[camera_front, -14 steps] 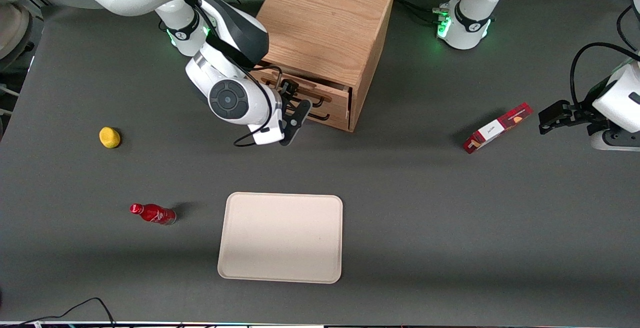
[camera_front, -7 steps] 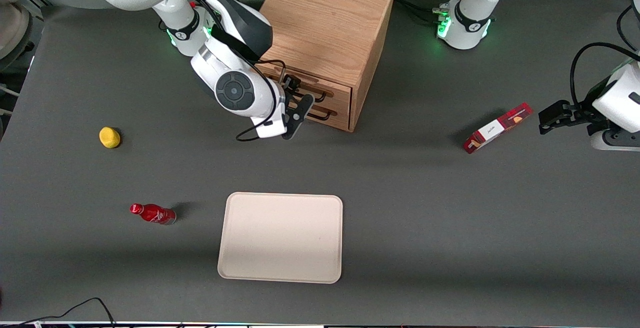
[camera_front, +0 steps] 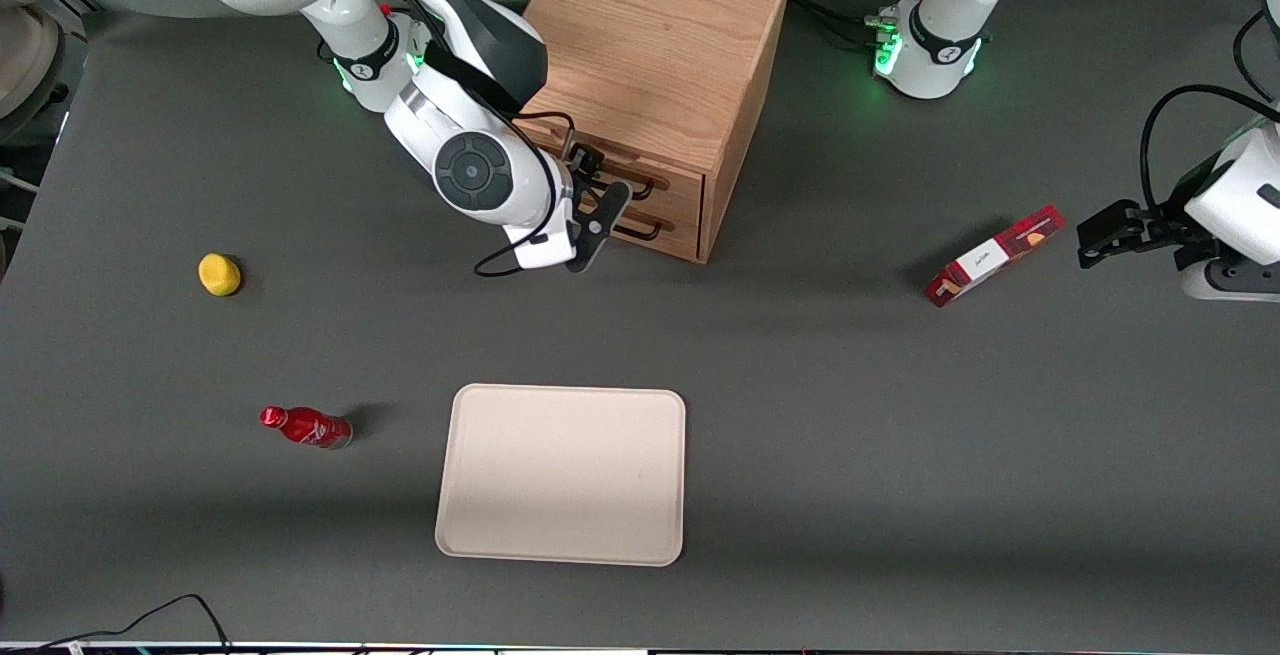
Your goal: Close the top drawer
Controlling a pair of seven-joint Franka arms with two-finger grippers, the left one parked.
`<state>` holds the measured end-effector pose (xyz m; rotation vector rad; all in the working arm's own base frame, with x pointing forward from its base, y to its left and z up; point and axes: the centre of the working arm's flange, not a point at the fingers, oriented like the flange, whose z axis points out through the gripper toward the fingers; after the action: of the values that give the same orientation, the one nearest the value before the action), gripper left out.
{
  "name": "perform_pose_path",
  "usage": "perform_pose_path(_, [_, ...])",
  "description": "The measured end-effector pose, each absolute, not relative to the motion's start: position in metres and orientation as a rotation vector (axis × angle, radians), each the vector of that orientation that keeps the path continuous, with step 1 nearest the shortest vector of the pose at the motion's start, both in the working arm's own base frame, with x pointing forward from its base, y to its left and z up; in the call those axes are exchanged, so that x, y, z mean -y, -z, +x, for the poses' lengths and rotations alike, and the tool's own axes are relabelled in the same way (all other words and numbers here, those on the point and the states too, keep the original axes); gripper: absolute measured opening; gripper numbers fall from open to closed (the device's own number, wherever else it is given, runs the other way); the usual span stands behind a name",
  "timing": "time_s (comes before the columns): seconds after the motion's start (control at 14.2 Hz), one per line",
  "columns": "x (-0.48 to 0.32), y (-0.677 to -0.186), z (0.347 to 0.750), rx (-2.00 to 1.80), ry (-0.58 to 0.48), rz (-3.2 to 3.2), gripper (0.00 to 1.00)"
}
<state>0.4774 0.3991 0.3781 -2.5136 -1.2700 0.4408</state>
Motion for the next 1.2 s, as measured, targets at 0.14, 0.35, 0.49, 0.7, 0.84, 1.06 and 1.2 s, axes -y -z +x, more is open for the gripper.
perform_pose_path(0.14, [-0.399,-0.378,0.477,1.27,-0.44,-2.513,1.0])
perform_pose_path(0.35, [-0.4,-0.384,0.477,1.276,-0.431,-2.516,1.0])
perform_pose_path(0.49, [-0.401,-0.4,0.477,1.29,-0.423,-2.516,1.0])
perform_pose_path(0.7, [-0.406,-0.421,0.469,1.31,-0.415,-2.515,1.0])
perform_pose_path(0.84, [-0.409,-0.439,0.465,1.313,-0.407,-2.521,1.0])
perform_pose_path(1.06, [-0.399,-0.485,0.472,1.252,-0.403,-2.558,1.0])
perform_pose_path(1.2, [-0.385,-0.524,0.477,1.225,-0.385,-2.588,1.0])
